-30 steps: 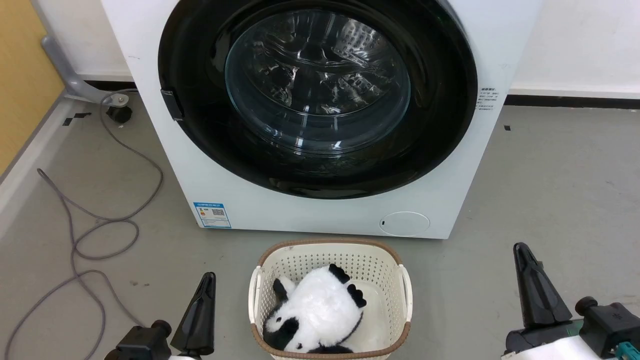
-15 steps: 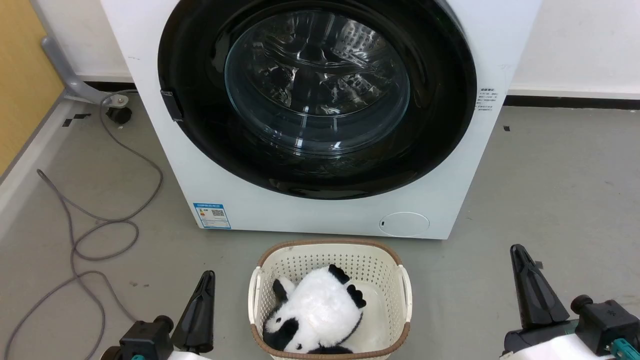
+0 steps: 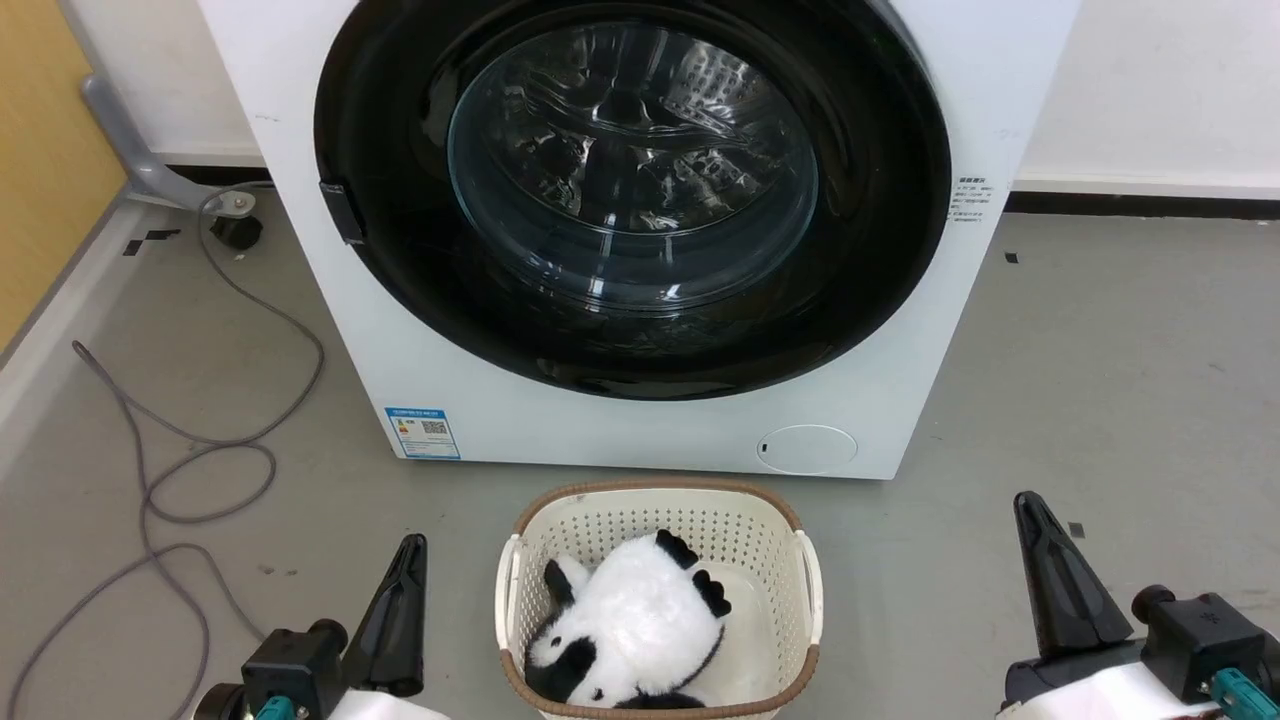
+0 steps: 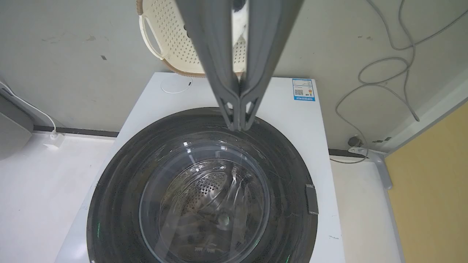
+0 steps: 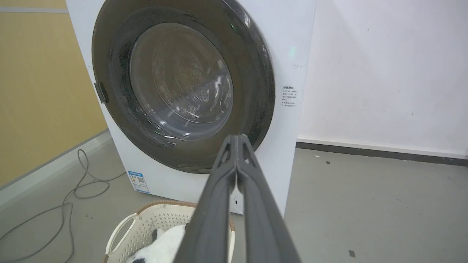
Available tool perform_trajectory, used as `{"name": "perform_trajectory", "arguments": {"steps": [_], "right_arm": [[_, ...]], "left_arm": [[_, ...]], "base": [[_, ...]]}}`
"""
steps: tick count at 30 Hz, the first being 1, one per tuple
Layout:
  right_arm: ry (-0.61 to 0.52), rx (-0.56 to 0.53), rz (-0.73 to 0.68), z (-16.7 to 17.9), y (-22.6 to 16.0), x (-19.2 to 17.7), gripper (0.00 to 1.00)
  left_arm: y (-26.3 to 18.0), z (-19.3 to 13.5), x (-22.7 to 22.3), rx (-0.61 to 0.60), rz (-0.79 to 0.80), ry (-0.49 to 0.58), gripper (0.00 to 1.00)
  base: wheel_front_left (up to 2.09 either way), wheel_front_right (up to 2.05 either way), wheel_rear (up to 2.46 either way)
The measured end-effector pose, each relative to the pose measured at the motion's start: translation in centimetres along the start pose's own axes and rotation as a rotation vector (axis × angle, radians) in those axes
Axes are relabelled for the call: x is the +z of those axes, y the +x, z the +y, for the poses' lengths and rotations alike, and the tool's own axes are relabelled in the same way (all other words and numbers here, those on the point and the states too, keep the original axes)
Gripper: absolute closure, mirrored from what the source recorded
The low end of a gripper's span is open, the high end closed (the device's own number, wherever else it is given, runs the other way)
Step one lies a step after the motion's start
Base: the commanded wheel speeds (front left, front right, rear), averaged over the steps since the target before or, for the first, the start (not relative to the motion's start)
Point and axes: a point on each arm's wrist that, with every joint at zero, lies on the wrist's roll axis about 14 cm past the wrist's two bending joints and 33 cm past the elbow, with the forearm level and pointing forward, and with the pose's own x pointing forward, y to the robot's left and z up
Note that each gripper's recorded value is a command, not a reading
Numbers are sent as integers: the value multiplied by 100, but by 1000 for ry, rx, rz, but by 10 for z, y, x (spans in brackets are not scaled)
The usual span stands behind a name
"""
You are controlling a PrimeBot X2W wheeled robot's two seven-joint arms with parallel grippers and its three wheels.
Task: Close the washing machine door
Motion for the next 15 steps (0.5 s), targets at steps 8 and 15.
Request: {"name": "perform_trajectory", "arguments": {"steps": [8,15], "right_arm": [[-8,2,11,0,2,0,100],[-16,2,26,0,2,-3,100]], "left_arm": [[2,1,1,6,8,19,100],[3,2,2,13,11,33,100]], "base": [[0,0,0],[0,0,0]]}}
